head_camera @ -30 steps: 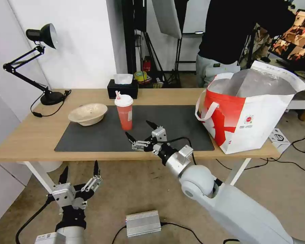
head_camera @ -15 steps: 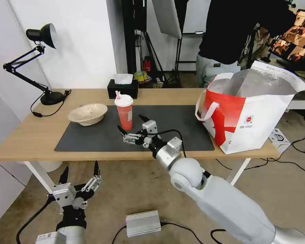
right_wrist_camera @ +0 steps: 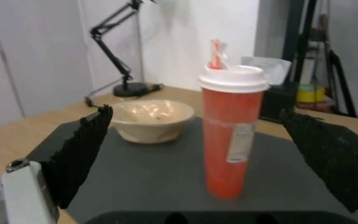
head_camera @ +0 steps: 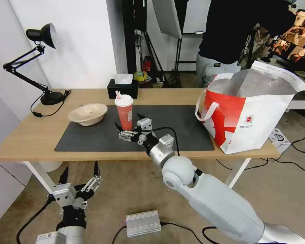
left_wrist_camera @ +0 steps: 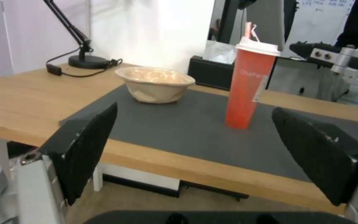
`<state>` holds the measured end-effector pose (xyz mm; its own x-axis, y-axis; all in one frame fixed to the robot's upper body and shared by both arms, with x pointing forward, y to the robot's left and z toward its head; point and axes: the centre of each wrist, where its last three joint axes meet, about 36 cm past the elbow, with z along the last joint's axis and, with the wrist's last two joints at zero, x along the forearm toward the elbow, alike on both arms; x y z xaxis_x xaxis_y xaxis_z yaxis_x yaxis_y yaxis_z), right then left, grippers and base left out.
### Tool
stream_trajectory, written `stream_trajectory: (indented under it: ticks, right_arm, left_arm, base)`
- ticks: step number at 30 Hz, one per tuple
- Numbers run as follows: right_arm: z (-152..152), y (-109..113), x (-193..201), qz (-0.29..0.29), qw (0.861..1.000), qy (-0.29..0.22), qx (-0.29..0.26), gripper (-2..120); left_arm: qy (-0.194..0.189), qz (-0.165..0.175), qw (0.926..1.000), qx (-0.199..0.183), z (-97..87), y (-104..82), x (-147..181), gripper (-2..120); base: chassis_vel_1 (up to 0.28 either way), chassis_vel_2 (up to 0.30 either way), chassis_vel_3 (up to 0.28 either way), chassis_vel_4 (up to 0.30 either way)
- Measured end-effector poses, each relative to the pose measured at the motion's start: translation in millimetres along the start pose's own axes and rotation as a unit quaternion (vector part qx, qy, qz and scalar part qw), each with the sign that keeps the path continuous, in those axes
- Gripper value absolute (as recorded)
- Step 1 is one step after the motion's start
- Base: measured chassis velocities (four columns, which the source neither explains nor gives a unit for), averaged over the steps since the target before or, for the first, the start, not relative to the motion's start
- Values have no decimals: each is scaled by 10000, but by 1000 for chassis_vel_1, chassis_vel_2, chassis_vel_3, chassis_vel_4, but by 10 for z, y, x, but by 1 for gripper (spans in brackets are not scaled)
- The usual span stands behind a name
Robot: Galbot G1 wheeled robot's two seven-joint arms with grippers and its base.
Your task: Pick up the trash from the table and place it into the takeout bag.
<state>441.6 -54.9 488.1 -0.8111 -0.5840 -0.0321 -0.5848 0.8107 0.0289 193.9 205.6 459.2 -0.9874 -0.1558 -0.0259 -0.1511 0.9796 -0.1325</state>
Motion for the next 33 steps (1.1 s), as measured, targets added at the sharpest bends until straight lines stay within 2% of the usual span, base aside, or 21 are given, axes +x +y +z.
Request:
stream_trajectory:
  ticks: [15, 33]
  right_arm:
    - [-42, 8, -225, 332, 9992, 214, 75, 100]
    - [-170, 21, -477, 388, 9971, 632, 169, 100]
  left_arm:
    - [31, -11, 10000, -13, 30, 8, -4, 100]
    - [45, -1, 10000, -3, 54, 1, -21, 100]
  base:
    - [0, 0, 0, 0]
    - [0, 0, 0, 0]
